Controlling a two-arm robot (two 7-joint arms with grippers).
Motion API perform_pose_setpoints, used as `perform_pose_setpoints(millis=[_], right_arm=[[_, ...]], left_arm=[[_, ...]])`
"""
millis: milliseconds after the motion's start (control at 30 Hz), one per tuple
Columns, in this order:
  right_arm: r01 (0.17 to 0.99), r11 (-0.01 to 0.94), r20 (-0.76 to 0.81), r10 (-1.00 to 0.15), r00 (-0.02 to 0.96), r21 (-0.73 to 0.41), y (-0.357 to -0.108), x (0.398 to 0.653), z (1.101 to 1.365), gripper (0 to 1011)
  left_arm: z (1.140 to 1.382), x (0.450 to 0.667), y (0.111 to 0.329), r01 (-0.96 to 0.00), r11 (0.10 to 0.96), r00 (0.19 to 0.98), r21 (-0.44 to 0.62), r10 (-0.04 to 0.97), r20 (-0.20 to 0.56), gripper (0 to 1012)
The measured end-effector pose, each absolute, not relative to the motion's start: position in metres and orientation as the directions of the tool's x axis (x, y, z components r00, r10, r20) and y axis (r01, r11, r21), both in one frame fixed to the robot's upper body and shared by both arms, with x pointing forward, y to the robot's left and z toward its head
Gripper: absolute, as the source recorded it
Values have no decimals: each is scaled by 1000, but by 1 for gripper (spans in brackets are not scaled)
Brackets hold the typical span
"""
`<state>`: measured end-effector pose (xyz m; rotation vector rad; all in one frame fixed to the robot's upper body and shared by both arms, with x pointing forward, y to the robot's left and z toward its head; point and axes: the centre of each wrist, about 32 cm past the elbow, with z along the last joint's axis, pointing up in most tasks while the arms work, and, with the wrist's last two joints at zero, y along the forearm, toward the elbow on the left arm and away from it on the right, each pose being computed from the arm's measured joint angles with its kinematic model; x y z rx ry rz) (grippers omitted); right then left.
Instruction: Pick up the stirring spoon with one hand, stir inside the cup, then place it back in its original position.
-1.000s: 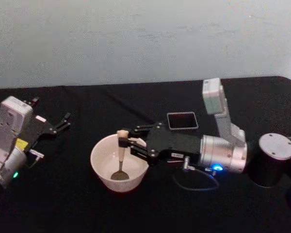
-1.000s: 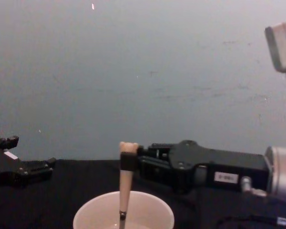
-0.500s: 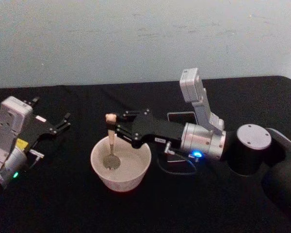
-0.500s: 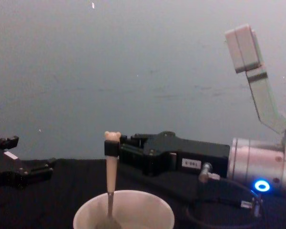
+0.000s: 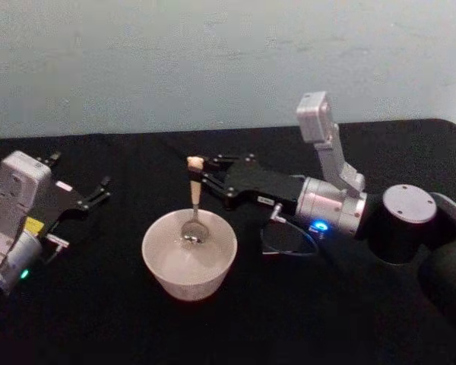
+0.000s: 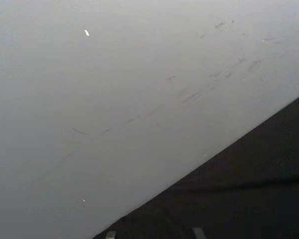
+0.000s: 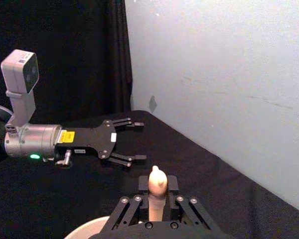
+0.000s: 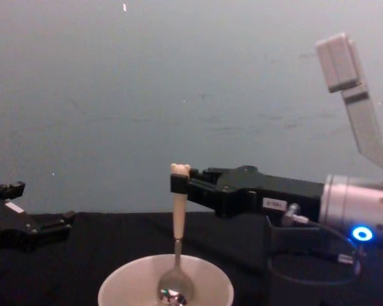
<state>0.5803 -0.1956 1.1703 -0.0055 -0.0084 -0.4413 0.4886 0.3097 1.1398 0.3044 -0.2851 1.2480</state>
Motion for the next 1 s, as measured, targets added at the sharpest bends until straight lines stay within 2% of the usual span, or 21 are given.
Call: perform_pose_setpoints(millis=[533,767,1000], right_arm=[[364,931,-30,-365,931,-21,-227,545,1174,215],[315,949,-43,-316,948,-24,-225,535,1175,215],[283,959,-39,-284,958,-29,-212,532,1172,215]], left_arm=[[1140,489,310,-955,287,292,70,880,374,1001],[1140,489,310,-955,287,292,70,880,374,1001],[1140,489,310,-955,287,292,70,880,374,1002]])
